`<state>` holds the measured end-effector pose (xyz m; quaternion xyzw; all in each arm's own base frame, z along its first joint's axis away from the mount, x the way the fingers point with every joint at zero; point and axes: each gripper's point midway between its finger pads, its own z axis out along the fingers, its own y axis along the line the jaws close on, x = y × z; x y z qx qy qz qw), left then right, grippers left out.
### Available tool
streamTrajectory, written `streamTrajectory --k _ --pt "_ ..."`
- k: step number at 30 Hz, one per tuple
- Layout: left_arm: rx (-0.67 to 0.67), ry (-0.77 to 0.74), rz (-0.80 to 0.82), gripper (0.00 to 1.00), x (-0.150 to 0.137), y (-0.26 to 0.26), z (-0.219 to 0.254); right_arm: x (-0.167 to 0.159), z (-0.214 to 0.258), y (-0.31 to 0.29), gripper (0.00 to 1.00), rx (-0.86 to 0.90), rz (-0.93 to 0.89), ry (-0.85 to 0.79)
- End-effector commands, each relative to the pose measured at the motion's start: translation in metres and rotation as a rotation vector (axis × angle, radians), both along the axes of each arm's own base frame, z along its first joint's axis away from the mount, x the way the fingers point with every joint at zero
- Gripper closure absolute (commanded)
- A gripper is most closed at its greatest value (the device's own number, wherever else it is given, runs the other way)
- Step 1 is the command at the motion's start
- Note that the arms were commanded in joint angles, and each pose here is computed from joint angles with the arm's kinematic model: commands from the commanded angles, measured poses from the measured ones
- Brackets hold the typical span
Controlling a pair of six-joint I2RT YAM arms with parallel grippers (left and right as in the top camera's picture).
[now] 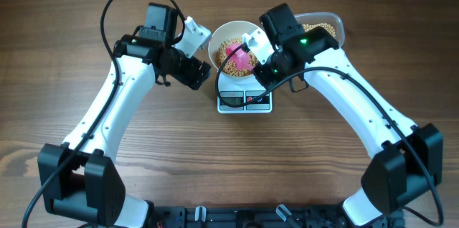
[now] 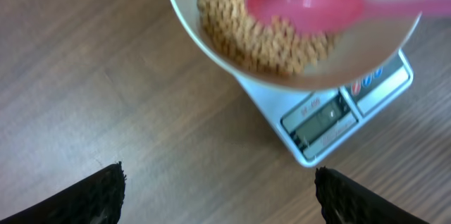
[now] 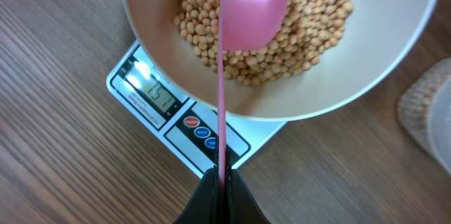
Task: Scoop item into bowl and weigh 150g on scale
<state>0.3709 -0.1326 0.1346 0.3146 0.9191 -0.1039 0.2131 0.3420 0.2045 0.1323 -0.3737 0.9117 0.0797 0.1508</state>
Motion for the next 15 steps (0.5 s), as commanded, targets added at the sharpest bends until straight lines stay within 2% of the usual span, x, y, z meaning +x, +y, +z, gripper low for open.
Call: streamTrajectory --k 1,7,11,15 --pt "-0.074 -0.012 0.062 0.11 0.012 -0.005 0.003 0.0 -0.006 0.006 0.96 0.025 -0.006 0.025" --pt "-0.212 -0.015 0.209 0.14 0.032 0.004 0.015 0.004 -0.004 0.009 0.96 0.04 -0.032 0.014" --pt "-0.263 0.068 0.289 0.18 0.034 0.005 0.0 0.005 -0.004 0.009 0.96 0.046 -0.05 0.016" --pt "-0.328 0.153 0.28 0.21 0.032 -0.008 -0.018 0.005 -0.004 0.009 0.96 0.059 -0.105 0.033"
